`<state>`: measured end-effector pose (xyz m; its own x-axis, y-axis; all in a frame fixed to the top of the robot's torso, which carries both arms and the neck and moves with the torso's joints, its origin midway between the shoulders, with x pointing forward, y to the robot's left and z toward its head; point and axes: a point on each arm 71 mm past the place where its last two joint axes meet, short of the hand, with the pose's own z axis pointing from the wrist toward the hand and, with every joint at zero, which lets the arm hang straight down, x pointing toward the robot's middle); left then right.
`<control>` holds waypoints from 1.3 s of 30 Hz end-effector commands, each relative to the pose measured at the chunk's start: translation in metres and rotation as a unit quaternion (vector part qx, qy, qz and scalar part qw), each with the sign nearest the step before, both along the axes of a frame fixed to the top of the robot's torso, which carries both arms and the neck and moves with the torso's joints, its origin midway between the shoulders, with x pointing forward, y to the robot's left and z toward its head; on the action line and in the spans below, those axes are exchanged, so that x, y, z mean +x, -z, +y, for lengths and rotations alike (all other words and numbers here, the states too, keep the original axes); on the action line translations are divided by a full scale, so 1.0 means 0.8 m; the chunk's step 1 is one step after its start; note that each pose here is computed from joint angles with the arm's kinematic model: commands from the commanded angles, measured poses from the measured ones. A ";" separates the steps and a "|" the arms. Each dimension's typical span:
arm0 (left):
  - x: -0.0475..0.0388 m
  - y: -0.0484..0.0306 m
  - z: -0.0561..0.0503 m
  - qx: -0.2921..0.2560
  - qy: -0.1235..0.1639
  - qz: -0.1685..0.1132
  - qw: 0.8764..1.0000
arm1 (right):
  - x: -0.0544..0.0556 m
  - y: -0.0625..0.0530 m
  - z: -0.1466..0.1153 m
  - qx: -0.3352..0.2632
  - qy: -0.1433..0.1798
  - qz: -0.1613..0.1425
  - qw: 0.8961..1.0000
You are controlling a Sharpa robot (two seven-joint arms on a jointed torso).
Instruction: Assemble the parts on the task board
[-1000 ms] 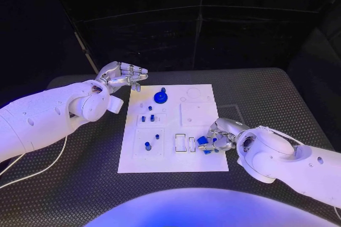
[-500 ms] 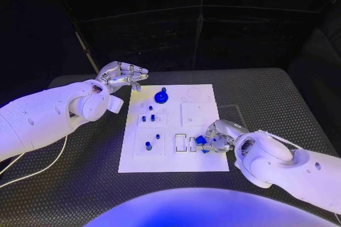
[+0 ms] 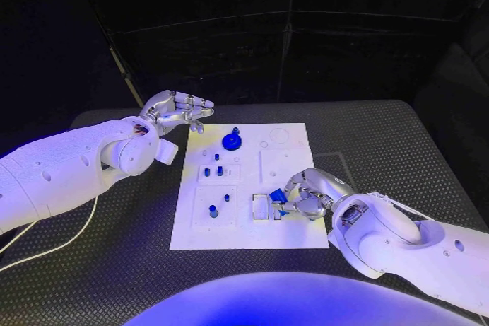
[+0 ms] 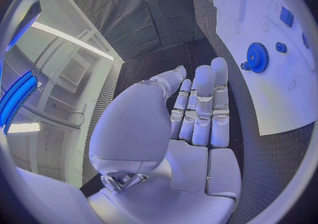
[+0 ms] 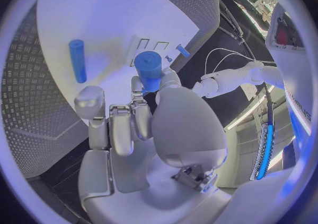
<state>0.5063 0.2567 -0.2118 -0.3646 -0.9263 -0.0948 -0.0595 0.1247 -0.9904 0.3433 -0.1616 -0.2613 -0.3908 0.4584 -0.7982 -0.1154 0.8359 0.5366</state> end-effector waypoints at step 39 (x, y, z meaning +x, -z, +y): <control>-0.001 -0.0014 -0.005 -0.005 0.010 0.003 1.000 | 0.011 0.014 0.033 0.015 -0.007 0.027 1.000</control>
